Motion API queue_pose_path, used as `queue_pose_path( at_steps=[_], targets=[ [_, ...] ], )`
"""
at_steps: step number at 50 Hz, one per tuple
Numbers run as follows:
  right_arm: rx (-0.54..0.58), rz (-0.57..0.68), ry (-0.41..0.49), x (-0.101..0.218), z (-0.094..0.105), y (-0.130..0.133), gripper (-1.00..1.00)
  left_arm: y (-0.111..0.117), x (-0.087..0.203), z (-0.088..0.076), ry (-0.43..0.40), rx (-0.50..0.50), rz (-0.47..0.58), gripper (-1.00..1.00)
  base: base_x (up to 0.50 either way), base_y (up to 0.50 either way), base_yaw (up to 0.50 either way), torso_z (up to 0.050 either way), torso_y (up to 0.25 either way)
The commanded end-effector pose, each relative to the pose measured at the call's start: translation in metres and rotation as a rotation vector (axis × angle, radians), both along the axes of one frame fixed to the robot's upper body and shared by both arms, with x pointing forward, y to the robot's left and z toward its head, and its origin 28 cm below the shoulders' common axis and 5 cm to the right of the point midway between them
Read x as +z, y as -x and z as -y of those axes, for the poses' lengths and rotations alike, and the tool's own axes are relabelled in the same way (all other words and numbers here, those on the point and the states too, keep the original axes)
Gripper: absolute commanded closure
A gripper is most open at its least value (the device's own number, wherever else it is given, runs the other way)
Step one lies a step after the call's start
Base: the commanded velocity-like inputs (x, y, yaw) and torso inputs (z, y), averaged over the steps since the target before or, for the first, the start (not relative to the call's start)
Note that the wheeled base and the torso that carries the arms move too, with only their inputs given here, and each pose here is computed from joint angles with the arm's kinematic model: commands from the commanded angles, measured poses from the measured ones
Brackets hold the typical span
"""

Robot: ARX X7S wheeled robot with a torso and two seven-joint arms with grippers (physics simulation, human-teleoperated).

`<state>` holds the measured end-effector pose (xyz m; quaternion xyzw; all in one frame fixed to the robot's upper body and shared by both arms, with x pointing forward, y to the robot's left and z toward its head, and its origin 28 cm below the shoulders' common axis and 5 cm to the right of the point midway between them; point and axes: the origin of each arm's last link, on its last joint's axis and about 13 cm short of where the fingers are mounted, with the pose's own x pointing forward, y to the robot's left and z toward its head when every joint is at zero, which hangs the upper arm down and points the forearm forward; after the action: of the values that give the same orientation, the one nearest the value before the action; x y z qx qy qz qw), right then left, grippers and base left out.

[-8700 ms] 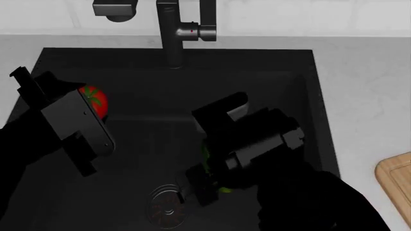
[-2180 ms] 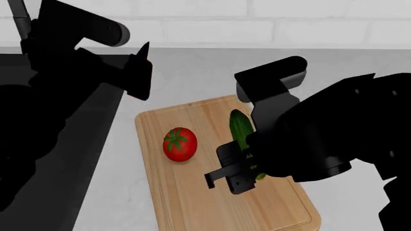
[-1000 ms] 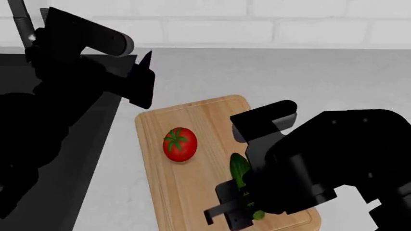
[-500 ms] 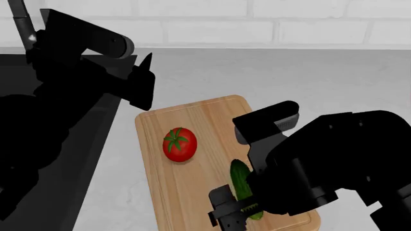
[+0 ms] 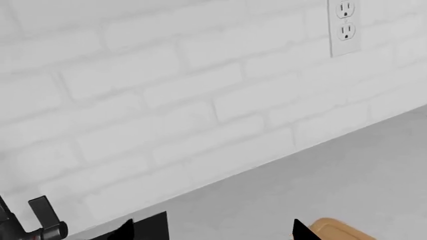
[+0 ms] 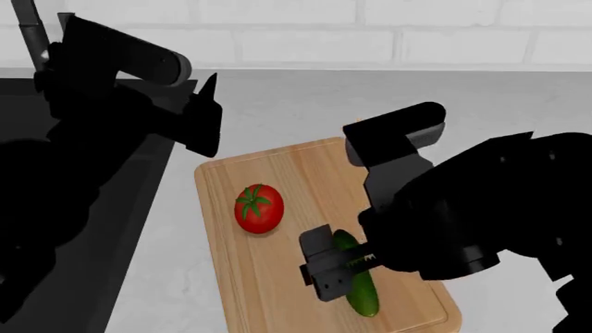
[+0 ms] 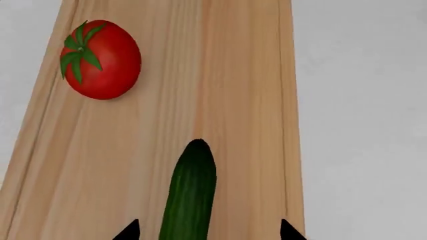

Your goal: Pick the vegetables from the sink and place them on the cutting board.

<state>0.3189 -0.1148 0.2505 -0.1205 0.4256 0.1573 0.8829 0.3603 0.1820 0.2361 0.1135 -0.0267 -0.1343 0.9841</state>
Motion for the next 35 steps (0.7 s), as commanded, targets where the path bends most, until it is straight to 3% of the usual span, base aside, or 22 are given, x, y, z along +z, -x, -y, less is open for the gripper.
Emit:
queue_pose_path(
  at_steps=[1, 6, 10, 17, 22, 35],
  targets=[
    [0.004, 0.211, -0.063, 0.029, -0.001, 0.005, -1.0, 0.004, 0.0, 0.002, 0.043, -0.015, 0.047, -1.0, 0.0, 0.0, 0.0, 0.0, 0.0],
    [0.016, 0.386, 0.01, 0.024, 0.001, 0.011, -1.0, 0.012, 0.0, 0.0, 0.047, -0.01, 0.106, -1.0, 0.0, 0.0, 0.0, 0.0, 0.0],
    [-0.045, 0.511, 0.011, 0.023, 0.004, 0.012, -1.0, 0.021, -0.003, -0.003, 0.074, -0.012, 0.119, -1.0, 0.0, 0.0, 0.0, 0.0, 0.0],
    [-0.124, 0.72, 0.041, 0.028, 0.005, 0.019, -1.0, 0.047, 0.0, -0.008, 0.049, 0.003, 0.194, -1.0, 0.0, 0.0, 0.0, 0.0, 0.0],
    [-0.143, 0.795, 0.08, 0.021, 0.005, 0.03, -1.0, 0.067, 0.004, -0.017, 0.064, 0.037, 0.233, -1.0, 0.0, 0.0, 0.0, 0.0, 0.0],
    [-0.25, 0.974, -0.003, 0.005, 0.002, 0.056, -1.0, 0.1, -0.017, -0.021, 0.101, 0.095, 0.271, -1.0, 0.0, 0.0, 0.0, 0.0, 0.0]
  ],
)
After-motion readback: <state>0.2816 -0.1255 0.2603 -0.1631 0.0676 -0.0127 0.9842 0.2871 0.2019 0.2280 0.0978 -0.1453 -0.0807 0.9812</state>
